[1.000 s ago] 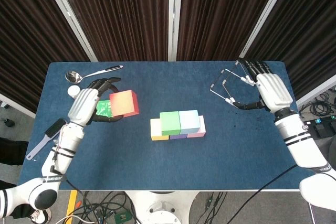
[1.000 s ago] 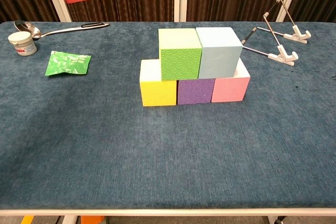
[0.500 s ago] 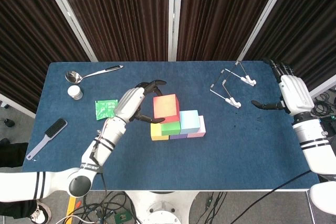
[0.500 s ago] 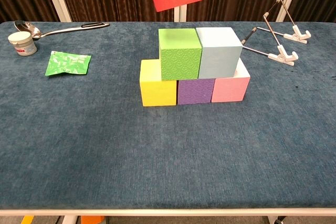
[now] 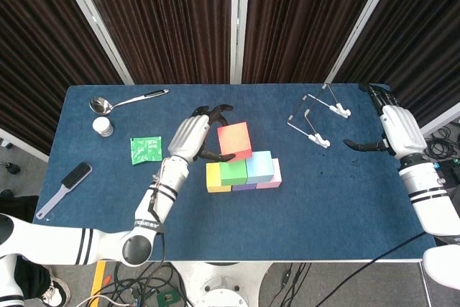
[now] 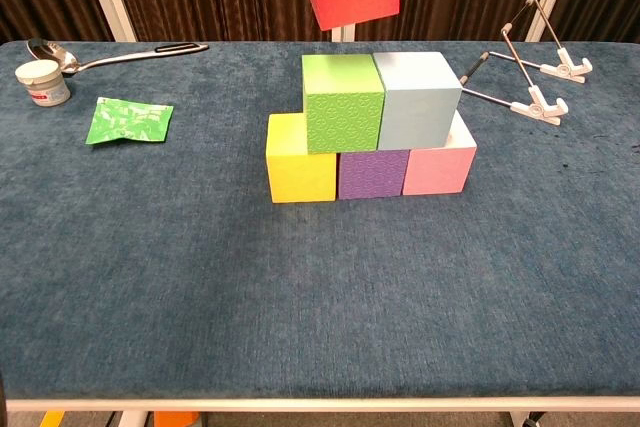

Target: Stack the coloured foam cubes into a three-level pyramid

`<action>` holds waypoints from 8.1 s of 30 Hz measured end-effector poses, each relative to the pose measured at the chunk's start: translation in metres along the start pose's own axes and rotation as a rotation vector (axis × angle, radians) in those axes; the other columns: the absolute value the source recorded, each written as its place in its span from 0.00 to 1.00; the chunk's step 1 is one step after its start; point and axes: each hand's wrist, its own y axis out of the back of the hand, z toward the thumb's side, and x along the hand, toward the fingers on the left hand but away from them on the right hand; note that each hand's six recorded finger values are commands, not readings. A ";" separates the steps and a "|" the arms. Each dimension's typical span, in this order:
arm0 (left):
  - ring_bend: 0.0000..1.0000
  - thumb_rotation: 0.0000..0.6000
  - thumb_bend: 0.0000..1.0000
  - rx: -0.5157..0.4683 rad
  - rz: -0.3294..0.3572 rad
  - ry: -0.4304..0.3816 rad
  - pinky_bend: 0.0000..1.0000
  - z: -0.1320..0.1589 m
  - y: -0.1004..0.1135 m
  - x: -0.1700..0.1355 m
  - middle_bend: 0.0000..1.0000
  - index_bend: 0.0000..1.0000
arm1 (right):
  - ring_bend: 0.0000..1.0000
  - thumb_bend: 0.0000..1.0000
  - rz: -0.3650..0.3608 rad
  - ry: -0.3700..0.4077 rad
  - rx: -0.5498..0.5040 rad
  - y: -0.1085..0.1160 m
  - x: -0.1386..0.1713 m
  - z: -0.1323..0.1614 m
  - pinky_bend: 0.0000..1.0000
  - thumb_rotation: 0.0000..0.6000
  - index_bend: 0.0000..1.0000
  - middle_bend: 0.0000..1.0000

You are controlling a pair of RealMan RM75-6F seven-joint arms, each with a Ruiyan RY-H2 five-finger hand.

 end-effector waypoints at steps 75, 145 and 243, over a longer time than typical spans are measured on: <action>0.25 1.00 0.23 0.105 -0.119 -0.082 0.07 0.009 -0.040 0.000 0.67 0.19 | 0.00 0.04 0.042 -0.060 -0.061 -0.017 0.001 -0.047 0.00 1.00 0.00 0.08; 0.19 1.00 0.17 0.036 -0.157 -0.060 0.06 0.000 -0.047 0.005 0.28 0.11 | 0.00 0.04 0.082 -0.055 -0.048 -0.029 0.002 -0.050 0.00 1.00 0.00 0.07; 0.00 1.00 0.14 0.025 0.076 0.348 0.00 -0.240 0.108 -0.145 0.07 0.07 | 0.00 0.13 0.383 0.360 0.077 -0.128 -0.039 0.156 0.00 1.00 0.00 0.45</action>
